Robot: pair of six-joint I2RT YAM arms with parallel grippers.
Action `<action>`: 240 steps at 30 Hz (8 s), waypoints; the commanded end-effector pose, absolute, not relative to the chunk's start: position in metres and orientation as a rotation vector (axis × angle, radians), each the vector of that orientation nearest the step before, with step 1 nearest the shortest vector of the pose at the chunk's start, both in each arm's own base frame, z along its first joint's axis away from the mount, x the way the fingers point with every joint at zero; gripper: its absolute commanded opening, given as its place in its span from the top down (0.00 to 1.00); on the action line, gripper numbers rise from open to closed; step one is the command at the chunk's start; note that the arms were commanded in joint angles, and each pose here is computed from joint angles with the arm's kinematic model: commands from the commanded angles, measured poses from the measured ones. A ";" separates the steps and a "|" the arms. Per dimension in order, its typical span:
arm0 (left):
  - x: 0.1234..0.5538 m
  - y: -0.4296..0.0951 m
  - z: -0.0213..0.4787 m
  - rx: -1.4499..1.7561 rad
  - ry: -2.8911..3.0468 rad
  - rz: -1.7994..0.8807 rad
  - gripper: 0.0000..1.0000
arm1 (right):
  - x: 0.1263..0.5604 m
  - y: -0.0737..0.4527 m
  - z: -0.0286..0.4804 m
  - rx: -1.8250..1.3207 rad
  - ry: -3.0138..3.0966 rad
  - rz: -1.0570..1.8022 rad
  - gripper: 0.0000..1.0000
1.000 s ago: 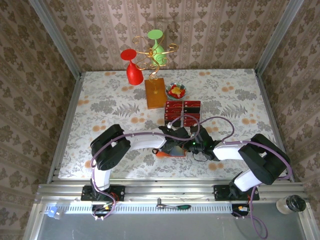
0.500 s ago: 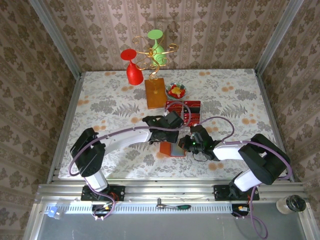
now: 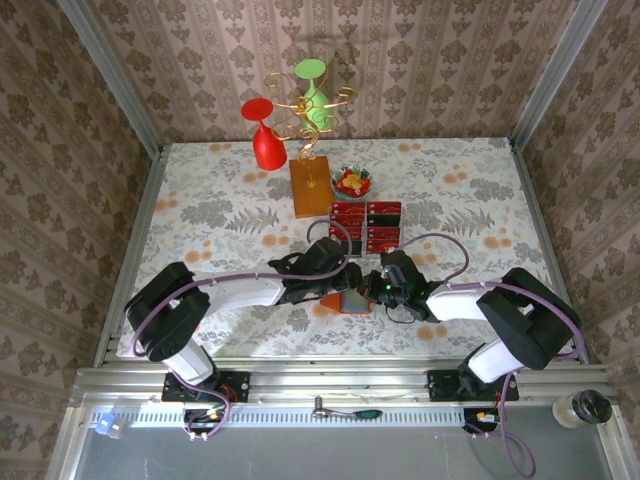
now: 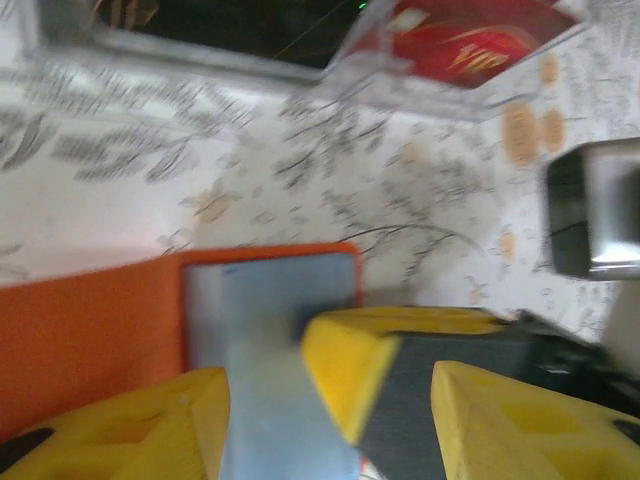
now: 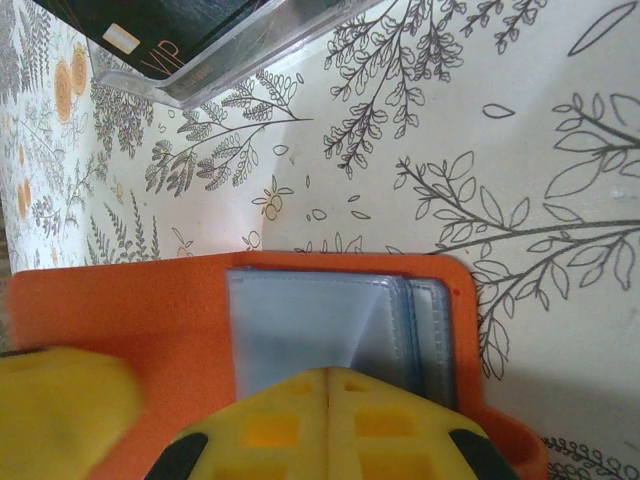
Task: Put the credit cards into the card holder
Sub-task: Press the card holder at the center of the table, then turn over the card slot in the card holder.
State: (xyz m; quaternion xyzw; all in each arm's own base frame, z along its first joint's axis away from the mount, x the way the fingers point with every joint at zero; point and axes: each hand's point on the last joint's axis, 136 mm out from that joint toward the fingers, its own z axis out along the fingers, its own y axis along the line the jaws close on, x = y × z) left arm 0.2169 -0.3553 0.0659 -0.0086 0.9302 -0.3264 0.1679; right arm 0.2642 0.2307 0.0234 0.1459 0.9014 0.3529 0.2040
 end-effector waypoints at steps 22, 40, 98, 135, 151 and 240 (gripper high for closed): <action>0.214 -0.305 0.012 0.375 2.644 -0.540 0.44 | 0.235 0.206 -0.004 0.420 2.655 0.822 1.00; 0.216 -0.308 0.032 0.501 2.541 -0.375 0.44 | 0.251 0.195 0.034 0.268 2.624 0.697 1.00; 0.214 -0.308 0.020 0.540 2.572 -0.307 0.45 | 0.246 0.152 0.014 0.061 2.720 0.191 0.90; 0.216 -0.312 0.021 0.558 2.569 -0.292 0.45 | 0.271 0.243 0.088 0.280 2.560 0.856 0.92; 0.218 -0.320 0.038 0.491 2.579 -0.398 0.45 | 0.272 0.221 0.019 0.298 2.673 0.647 0.96; 0.225 -0.296 0.068 0.377 2.442 -0.491 0.42 | 0.261 0.279 0.075 0.027 2.644 1.126 0.58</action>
